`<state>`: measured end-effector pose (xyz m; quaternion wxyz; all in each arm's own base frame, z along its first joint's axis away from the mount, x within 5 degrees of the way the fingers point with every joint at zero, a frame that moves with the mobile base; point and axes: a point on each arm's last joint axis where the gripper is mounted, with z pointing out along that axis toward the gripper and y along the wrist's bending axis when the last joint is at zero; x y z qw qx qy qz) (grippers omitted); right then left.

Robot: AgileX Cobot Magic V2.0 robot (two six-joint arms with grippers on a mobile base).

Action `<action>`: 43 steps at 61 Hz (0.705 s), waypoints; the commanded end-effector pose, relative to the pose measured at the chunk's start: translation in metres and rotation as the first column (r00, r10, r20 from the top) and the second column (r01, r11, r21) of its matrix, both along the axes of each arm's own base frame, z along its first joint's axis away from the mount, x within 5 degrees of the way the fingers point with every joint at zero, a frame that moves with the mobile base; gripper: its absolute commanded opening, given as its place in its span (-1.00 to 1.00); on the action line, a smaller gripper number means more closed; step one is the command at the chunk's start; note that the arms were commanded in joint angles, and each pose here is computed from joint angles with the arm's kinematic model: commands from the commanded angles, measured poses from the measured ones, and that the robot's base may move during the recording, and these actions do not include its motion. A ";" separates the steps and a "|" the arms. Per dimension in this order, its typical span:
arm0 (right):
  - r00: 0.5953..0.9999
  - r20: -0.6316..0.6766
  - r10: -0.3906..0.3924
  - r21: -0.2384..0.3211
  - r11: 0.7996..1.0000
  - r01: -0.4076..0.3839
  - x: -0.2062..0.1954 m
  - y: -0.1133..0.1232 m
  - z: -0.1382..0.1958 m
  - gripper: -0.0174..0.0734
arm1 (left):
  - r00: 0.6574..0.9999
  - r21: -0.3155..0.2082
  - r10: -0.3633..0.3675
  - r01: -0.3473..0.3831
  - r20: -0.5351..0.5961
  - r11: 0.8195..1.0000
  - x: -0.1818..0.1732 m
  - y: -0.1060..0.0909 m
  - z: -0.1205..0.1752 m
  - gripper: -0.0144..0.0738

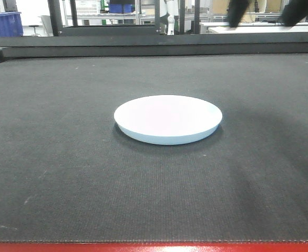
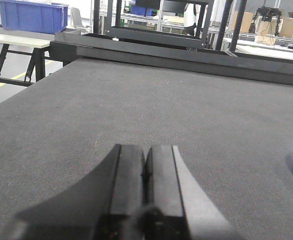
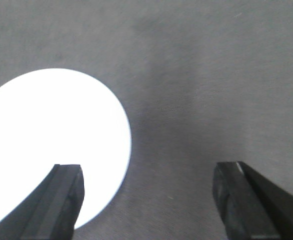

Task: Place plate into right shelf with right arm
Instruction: 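Lower the open right gripper onto the white plate's rim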

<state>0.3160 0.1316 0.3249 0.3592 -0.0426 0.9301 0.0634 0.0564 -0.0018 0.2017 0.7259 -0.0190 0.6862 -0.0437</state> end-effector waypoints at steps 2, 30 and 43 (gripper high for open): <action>0.997 0.075 0.022 0.006 1.000 -0.022 0.016 0.011 0.008 0.75 | 0.996 -0.009 -0.008 0.008 0.093 1.000 -0.001 0.000 0.006 -0.78; 0.997 0.035 0.073 -0.042 0.997 -0.072 0.059 0.034 -0.059 0.22 | 0.996 -0.009 -0.008 0.008 0.093 1.000 -0.001 0.000 0.006 -0.78; 0.996 0.022 0.089 -0.063 0.994 -0.087 0.066 0.037 -0.076 0.22 | 0.996 -0.009 -0.008 0.008 0.093 1.000 -0.001 0.000 0.006 -0.78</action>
